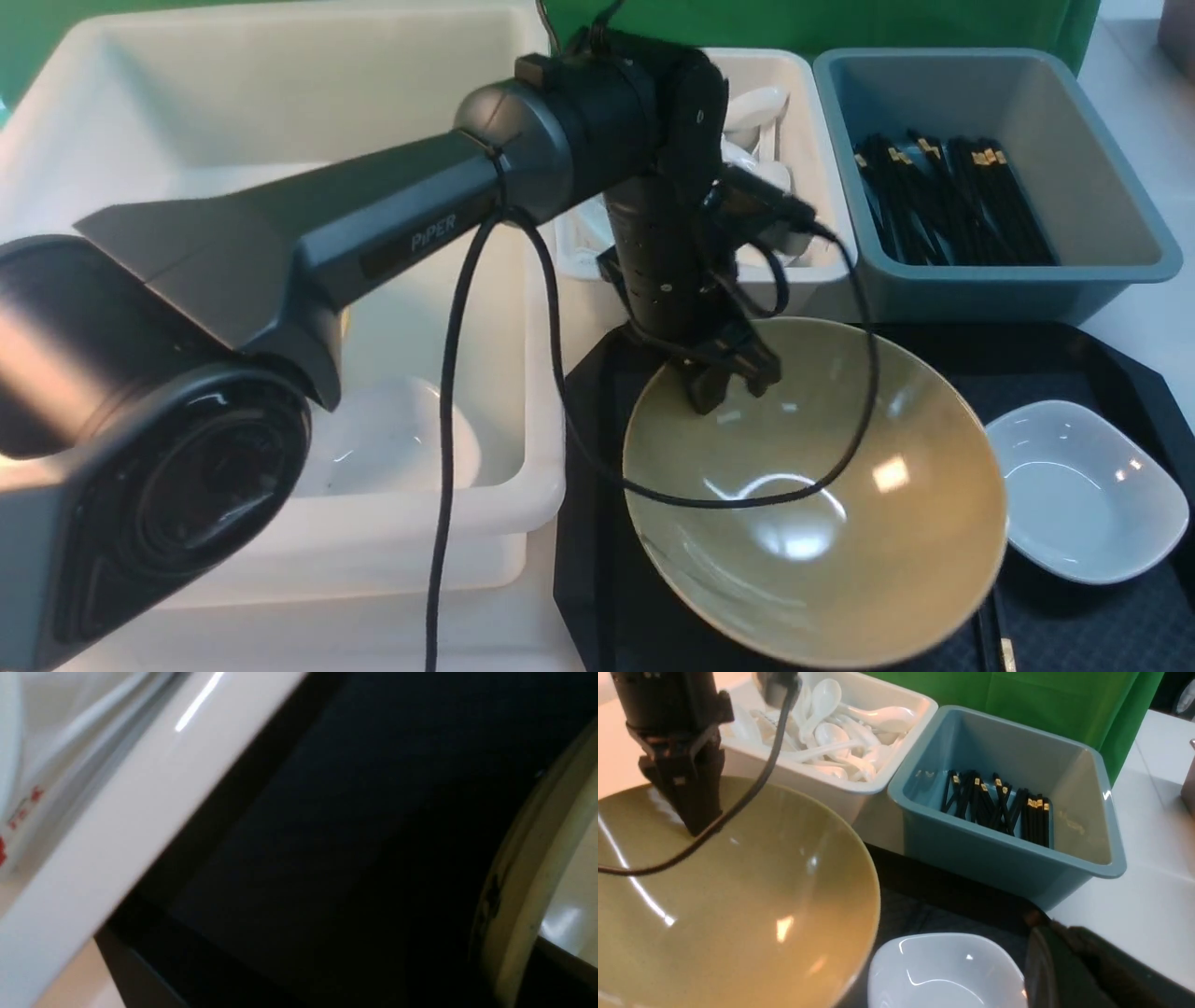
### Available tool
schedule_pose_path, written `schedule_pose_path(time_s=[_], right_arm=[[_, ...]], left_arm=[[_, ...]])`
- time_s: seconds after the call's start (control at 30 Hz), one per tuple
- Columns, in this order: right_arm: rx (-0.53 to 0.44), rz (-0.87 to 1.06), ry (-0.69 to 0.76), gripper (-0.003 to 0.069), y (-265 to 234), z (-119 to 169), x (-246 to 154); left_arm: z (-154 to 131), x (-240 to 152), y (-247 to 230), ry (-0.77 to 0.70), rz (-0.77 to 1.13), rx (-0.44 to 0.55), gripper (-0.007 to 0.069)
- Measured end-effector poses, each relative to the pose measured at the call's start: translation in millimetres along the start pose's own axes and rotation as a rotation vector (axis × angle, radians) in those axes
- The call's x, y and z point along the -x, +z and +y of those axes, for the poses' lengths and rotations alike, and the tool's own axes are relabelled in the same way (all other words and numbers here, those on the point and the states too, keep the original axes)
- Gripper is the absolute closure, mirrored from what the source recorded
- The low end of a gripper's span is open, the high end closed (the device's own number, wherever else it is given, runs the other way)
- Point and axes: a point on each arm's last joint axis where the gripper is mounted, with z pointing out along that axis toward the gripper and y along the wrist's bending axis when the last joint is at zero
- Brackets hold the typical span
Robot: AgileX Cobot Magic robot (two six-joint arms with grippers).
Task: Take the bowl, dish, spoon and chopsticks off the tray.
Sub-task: Use the left arm to grab the yellow noodle bowl on the left, then use the left arm to put the noodle bowl into the large storage box on the left
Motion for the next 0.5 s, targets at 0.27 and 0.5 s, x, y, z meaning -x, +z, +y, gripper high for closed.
schedule_pose_path(time_s=[0.27, 0.5], right_arm=[[0.0, -0.001, 0.0, 0.0617, 0, 0, 0], [0.0, 0.002, 0.0, 0.0614, 0, 0, -1]], left_arm=[[8, -10, -77, 0.004, -0.19, -0.087, 0.062], [42, -49, -183, -0.115, -0.468, -0.122, 0.062]])
